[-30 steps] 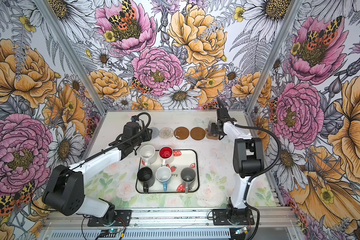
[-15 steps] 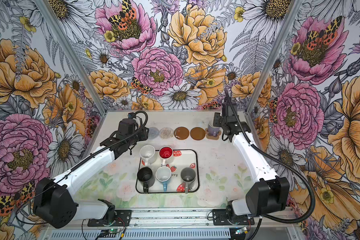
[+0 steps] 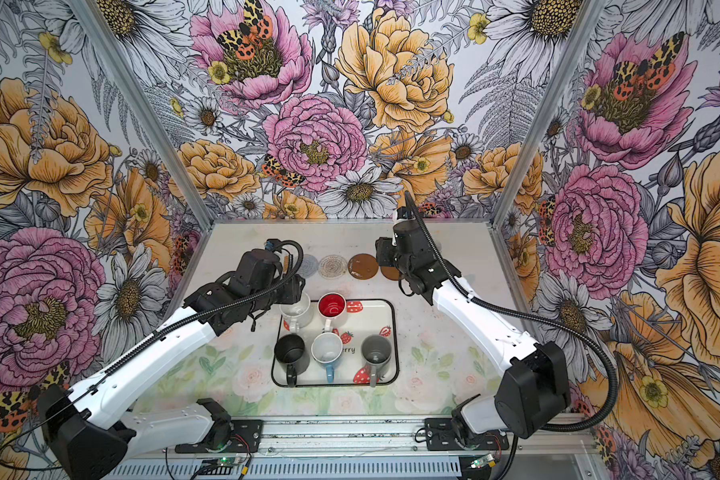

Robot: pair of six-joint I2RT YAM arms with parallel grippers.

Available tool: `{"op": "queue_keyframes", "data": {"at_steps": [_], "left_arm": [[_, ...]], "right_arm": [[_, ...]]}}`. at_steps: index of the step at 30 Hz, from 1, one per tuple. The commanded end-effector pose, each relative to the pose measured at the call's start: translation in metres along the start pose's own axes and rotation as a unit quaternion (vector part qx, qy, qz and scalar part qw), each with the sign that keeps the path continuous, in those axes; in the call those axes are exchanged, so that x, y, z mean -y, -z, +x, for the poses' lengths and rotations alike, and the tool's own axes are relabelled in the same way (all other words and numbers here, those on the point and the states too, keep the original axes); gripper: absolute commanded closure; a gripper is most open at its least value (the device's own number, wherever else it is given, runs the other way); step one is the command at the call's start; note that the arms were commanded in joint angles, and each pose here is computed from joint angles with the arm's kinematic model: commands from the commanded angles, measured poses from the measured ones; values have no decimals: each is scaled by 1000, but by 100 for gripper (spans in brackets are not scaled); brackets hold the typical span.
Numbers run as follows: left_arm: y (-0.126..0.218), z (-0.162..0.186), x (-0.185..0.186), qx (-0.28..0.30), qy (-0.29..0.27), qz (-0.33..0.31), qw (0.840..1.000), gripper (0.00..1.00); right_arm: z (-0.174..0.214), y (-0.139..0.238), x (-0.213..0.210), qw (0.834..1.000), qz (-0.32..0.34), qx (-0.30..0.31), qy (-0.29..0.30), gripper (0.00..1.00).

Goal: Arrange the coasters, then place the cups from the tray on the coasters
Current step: 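Release the mug and raise the right gripper while the left moves over the tray, then lower the left gripper into the speckled white mug on the tray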

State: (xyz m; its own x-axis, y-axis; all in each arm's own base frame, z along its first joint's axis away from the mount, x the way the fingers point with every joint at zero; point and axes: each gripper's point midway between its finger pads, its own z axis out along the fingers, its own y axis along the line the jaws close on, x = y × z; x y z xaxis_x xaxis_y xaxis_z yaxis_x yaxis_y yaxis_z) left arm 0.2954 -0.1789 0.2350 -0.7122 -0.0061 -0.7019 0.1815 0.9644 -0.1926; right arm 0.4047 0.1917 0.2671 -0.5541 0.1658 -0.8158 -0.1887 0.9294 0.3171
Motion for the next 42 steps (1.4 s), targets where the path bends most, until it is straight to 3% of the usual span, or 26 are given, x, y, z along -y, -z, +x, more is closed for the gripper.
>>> {"op": "queue_keyframes", "data": {"at_steps": [1,8,20,23,42], "left_arm": [[11,29,-9,-59,-4,-26,998,40],[17,57,-19,-99,5,-43,994,34],[-9,100,-31,-164,11,-81,983,31],[-13,97,-39,-155,8,-107,982,30],[-44,110,-38,-162,34,-101,981,33]], "right_arm": [[-2,-5,-4,1000,-16,17,-17,49],[3,0,-1,1000,-14,21,-14,49],[13,-15,1,1000,-16,7,-15,49],[16,-19,0,1000,-18,1,-15,49],[21,-26,1,1000,-20,-6,-18,50]]}}
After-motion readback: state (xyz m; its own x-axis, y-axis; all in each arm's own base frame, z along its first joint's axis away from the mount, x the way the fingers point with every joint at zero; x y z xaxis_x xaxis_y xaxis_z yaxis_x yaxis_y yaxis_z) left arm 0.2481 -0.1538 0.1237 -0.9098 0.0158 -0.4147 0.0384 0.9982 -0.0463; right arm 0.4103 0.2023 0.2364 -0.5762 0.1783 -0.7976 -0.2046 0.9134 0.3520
